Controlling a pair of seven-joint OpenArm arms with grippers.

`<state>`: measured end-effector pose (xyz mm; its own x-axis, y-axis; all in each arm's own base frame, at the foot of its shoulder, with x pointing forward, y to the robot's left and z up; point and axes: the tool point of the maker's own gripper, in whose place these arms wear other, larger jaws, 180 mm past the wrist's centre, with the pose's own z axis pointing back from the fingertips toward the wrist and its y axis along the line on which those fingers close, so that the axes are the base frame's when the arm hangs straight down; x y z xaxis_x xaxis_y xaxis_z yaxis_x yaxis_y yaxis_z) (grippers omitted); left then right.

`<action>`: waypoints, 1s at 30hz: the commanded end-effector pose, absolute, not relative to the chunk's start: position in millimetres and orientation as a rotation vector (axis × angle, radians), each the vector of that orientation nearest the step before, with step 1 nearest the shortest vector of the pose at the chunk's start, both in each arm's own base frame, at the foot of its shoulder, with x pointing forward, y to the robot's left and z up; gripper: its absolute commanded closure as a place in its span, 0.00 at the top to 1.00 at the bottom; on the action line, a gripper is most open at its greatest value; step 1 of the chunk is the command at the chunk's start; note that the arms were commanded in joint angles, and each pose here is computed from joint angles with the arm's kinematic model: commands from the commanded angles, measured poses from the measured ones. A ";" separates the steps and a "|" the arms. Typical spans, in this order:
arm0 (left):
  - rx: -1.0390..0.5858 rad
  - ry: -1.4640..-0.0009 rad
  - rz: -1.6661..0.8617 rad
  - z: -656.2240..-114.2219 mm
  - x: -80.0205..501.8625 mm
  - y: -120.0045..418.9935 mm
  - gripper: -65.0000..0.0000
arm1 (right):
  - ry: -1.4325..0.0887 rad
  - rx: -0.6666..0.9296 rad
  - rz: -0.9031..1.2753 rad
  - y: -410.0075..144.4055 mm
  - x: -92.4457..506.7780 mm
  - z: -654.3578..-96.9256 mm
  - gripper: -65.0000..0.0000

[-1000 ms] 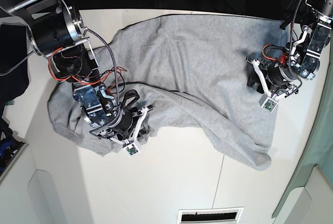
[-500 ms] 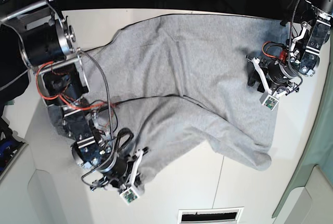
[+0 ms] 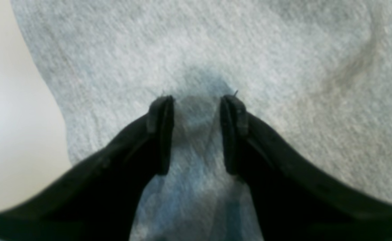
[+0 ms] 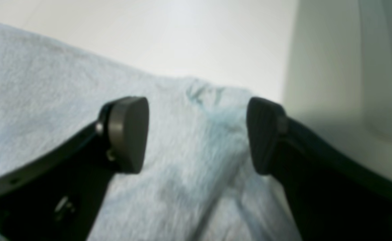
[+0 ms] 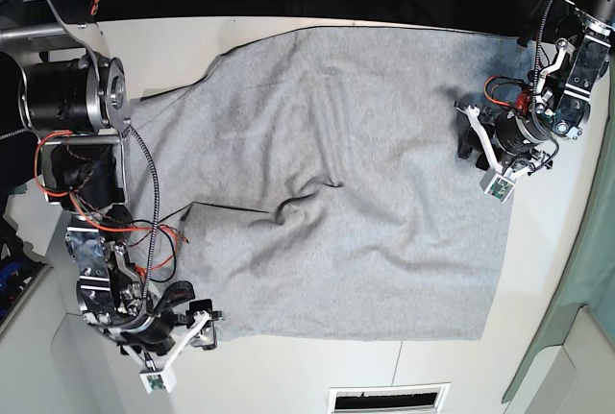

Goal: Layout the t-shirt on the table in an organized manner, then fold the t-shirt properly
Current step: 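Drag the right gripper's grasped fabric outward to flatten the t-shirt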

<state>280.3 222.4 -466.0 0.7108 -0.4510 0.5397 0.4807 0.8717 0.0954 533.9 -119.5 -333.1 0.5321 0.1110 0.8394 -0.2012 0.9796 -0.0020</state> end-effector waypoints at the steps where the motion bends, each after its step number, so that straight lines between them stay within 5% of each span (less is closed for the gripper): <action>1: -0.013 -0.539 -0.534 -468.6 274.8 234.1 0.40 | -1.039 0.100 0.162 -125.6 540.8 -318.5 0.69; 8: 0.025 -0.532 -0.549 -464.6 275.7 249.4 0.40 | -0.968 0.093 0.037 -165.2 486.7 -392.9 0.69; 17: 0.052 -0.555 -0.524 -455.6 282.9 264.3 0.40 | -1.008 -0.067 -0.037 -232.8 464.3 -406.3 0.69; 30: 0.050 -0.564 -0.524 -454.8 284.1 263.5 0.40 | -0.909 -0.105 -0.039 -245.9 424.8 -446.0 0.68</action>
<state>282.0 251.7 -459.3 0.7174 -0.4713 0.5130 0.4632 0.8728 0.1541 415.6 -236.3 -457.9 0.6297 -0.0035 0.7769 0.0670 0.9965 -0.0499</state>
